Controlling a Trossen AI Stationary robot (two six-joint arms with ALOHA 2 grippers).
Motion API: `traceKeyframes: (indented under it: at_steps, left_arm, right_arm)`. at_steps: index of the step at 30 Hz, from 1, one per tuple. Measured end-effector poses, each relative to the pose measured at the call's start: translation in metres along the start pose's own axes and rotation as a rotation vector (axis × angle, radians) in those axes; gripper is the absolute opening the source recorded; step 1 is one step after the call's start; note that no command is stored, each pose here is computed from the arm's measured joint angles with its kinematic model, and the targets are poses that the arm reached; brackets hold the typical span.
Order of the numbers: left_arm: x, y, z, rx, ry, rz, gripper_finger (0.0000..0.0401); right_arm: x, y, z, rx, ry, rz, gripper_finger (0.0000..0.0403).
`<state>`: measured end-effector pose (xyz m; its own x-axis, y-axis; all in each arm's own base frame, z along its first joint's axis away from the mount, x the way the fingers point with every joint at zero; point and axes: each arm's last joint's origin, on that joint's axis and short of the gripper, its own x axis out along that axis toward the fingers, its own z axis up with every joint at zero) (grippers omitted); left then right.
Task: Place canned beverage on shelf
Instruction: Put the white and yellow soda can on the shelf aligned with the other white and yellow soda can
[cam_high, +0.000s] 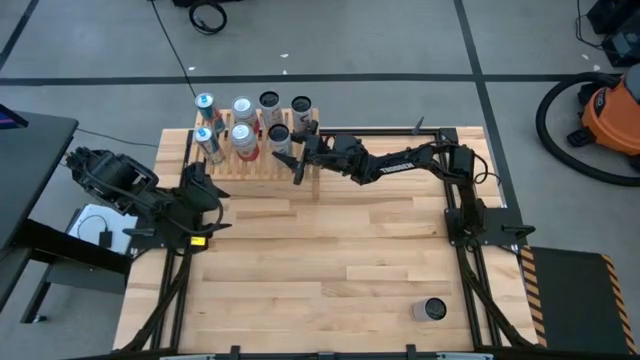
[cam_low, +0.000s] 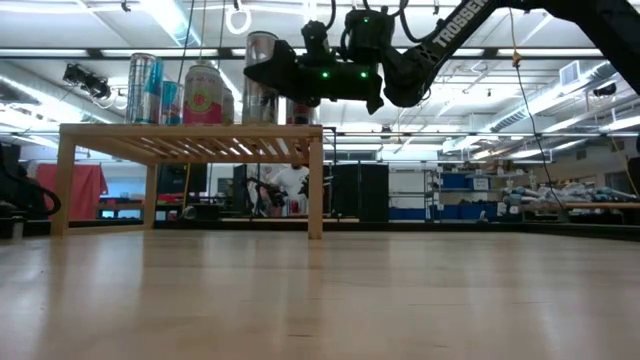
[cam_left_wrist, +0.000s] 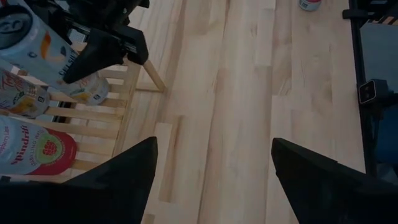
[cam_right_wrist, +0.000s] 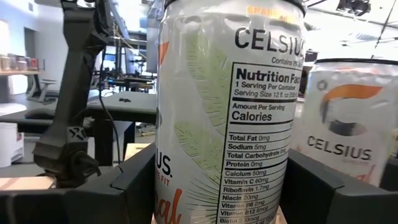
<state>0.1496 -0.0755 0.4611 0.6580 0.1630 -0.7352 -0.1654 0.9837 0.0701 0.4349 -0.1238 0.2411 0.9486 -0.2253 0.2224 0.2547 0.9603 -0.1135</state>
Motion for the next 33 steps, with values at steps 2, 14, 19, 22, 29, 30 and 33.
traceKeyframes:
  at_steps: [2,14,19,22,29,30,33]
  left_arm:
    - [0.0,0.0,0.0,0.0,0.0,0.0,0.0316]
    - [0.0,0.001,0.001,0.0,-0.018,0.028,0.0316]
    - [0.0,0.001,0.001,0.0,-0.018,0.029,0.0316]
    - [0.0,0.001,0.001,0.0,-0.018,0.029,0.0316]
    - [0.0,0.001,0.001,0.0,-0.018,0.029,0.0316]
    - [0.0,0.001,0.001,0.0,-0.018,0.028,0.0316]
    - [0.0,0.001,0.001,0.0,-0.018,0.028,0.0316]
  right_arm:
    - [0.0,-0.002,0.0,-0.003,0.001,0.015,0.0266]
    - [0.0,0.009,-0.002,0.005,0.025,0.041,0.0276]
    - [0.001,0.014,-0.001,0.002,0.03,-0.008,0.0293]
    - [0.001,0.015,-0.001,0.006,0.03,-0.009,0.03]
    - [0.001,0.016,0.002,0.018,0.016,-0.006,0.0313]
    - [0.001,0.016,0.002,0.018,0.017,-0.005,0.0315]
    - [0.001,0.018,0.002,0.02,0.012,0.023,0.032]
